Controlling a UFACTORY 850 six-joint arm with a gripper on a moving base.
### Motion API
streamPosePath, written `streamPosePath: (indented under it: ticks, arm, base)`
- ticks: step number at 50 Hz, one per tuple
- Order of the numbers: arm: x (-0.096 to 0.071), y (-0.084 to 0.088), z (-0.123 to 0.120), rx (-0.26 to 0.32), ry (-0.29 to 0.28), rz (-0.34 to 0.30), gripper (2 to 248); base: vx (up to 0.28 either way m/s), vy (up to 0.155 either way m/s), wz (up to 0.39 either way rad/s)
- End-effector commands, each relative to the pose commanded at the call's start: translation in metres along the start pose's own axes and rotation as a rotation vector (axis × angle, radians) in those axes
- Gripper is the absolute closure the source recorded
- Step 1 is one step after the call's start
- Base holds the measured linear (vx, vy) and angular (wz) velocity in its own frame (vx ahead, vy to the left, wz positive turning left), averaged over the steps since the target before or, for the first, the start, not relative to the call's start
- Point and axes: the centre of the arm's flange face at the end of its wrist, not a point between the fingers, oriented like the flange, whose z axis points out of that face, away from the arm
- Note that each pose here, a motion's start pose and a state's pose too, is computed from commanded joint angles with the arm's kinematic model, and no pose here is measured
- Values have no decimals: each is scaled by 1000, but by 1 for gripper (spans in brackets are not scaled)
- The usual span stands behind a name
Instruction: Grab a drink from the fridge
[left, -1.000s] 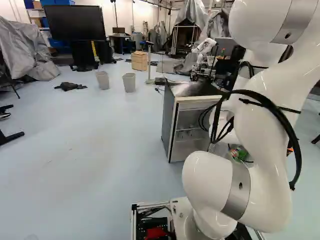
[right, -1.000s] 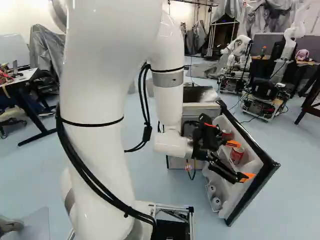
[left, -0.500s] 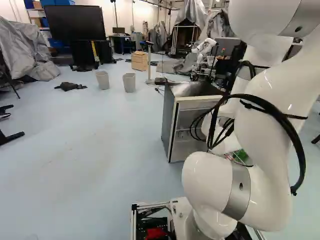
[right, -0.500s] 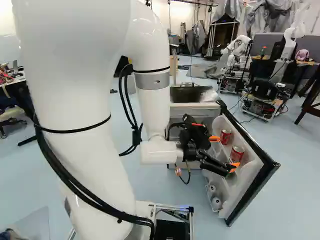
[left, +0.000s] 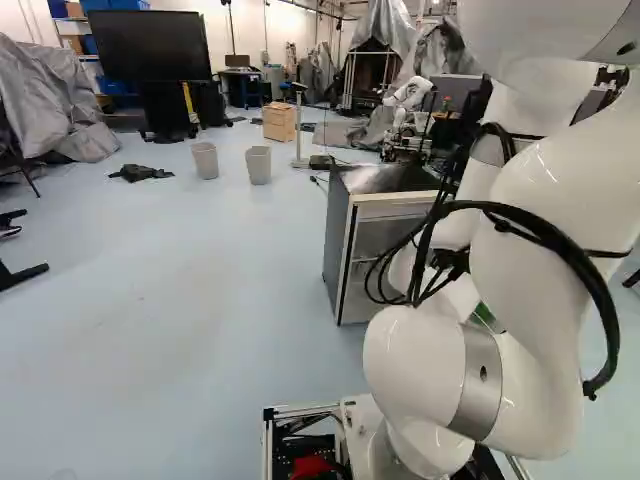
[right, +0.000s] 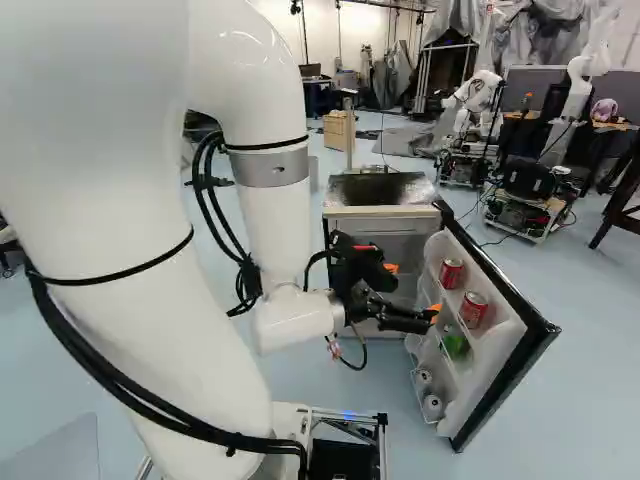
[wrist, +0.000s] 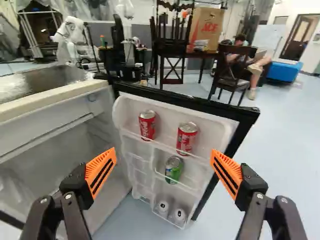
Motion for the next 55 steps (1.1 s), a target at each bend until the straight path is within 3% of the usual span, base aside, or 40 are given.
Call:
streamPosePath:
  ticks: [55]
  arm:
    - [0,-52,-11,578,21,-106,3]
  base:
    - [0,0,0]
